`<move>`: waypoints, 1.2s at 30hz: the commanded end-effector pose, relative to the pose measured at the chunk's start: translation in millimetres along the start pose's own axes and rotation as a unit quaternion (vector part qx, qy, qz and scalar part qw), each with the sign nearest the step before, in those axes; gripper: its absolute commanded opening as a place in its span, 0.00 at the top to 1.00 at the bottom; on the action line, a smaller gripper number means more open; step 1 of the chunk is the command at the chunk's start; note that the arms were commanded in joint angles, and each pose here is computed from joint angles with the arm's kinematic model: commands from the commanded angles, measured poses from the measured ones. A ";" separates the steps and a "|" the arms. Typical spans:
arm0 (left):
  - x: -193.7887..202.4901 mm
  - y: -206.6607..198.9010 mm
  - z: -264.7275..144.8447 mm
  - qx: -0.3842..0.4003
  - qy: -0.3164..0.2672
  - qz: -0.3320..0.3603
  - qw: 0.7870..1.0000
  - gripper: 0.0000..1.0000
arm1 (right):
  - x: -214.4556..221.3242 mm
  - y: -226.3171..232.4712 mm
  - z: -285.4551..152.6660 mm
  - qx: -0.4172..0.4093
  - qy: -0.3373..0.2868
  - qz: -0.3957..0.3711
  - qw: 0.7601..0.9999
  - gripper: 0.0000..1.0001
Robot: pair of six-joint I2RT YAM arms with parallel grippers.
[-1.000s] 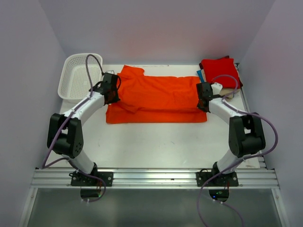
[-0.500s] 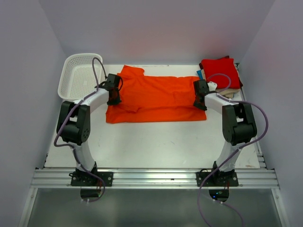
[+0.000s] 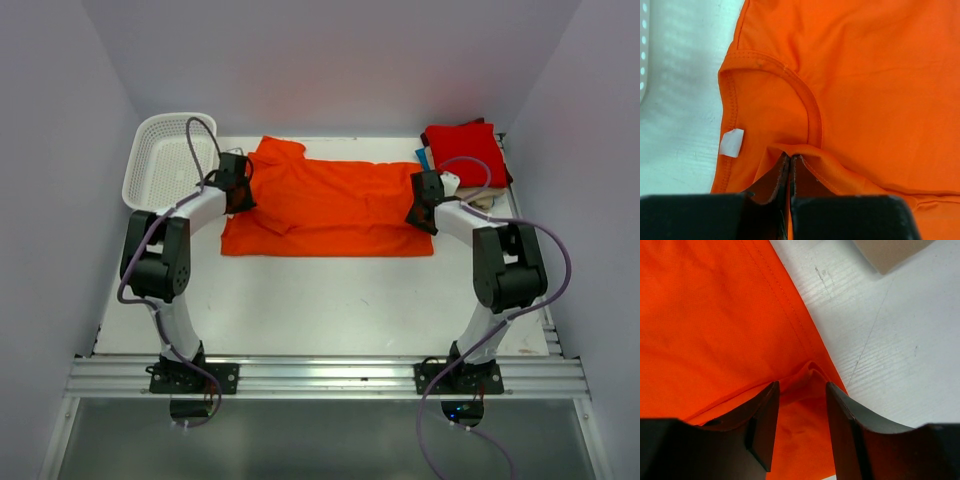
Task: Fold and stack the t-shirts
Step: Fold the tshirt
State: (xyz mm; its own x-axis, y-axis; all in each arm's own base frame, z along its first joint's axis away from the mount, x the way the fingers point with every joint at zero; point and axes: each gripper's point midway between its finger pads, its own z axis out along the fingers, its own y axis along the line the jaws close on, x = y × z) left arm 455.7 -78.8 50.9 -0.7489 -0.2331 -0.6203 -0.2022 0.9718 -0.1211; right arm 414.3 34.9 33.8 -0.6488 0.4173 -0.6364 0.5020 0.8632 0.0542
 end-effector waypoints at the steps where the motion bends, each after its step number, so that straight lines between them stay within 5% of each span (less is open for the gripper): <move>1: -39.9 -11.4 -12.5 0.030 -0.067 -0.001 0.997 1.00 | -23.8 6.3 -13.2 -0.022 -0.037 0.016 0.999 0.55; 4: -34.8 -7.9 -2.2 0.012 -0.043 0.003 0.999 1.00 | -21.1 6.9 -12.6 -0.025 -0.032 0.012 0.999 0.53; 7: -36.1 -9.9 1.9 0.011 -0.038 -0.002 0.999 0.58 | -18.0 8.2 -12.6 -0.032 -0.028 0.012 0.999 0.49; 8: -36.9 -8.6 1.7 0.007 -0.040 -0.004 0.999 0.25 | -16.7 8.4 -12.6 -0.034 -0.027 0.012 0.999 0.47; 9: -37.8 -8.3 0.6 0.005 -0.043 -0.013 0.999 0.04 | -14.5 7.8 -12.3 -0.037 -0.027 0.010 0.999 0.44; 13: -56.4 -15.0 -35.3 0.046 -0.109 -0.034 0.992 0.00 | -17.4 9.3 -22.5 -0.061 -0.041 0.015 0.997 0.41; 16: -74.2 -31.7 -80.4 0.116 -0.165 -0.045 0.978 0.00 | -18.5 9.4 -31.6 -0.085 -0.061 0.023 0.994 0.41; 22: -12.1 -44.3 -101.5 0.205 -0.106 -0.067 0.971 0.00 | -15.1 18.1 -58.4 -0.148 -0.065 0.019 0.987 0.39; 23: -2.5 -51.0 -105.8 0.232 -0.094 -0.076 0.965 0.02 | -13.9 18.4 -61.5 -0.154 -0.062 0.018 0.986 0.51; 24: -3.3 -57.6 -112.2 0.258 -0.105 -0.081 0.957 0.05 | -9.6 22.8 -64.0 -0.169 -0.052 0.008 0.984 0.74; 25: 6.1 -61.0 -112.0 0.274 -0.094 -0.088 0.953 0.12 | -6.6 24.2 -63.8 -0.173 -0.045 0.004 0.984 1.00; 27: 31.4 -69.3 -111.4 0.312 -0.057 -0.106 0.942 0.47 | 2.5 30.0 -63.0 -0.189 -0.023 -0.007 0.982 1.00; 28: 37.1 -73.5 -107.8 0.328 -0.052 -0.111 0.937 0.77 | 11.1 42.2 -67.9 -0.226 0.002 -0.014 0.974 1.00; 30: 46.4 -84.6 -105.6 0.363 -0.029 -0.121 0.924 0.96 | 26.6 62.5 -67.9 -0.278 0.037 -0.018 0.960 1.00; 36: 63.3 -96.5 -105.0 0.418 -0.010 -0.140 0.898 1.00 | 70.3 123.7 -97.8 -0.455 0.135 0.003 0.880 1.00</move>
State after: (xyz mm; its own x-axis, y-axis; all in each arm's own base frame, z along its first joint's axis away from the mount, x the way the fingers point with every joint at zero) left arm 349.2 -172.9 64.0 -0.7708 -0.4578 -0.4430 0.0155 0.6817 -0.7315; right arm 384.3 149.4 49.8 -0.7751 0.3960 -0.4924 0.0721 0.8295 0.5538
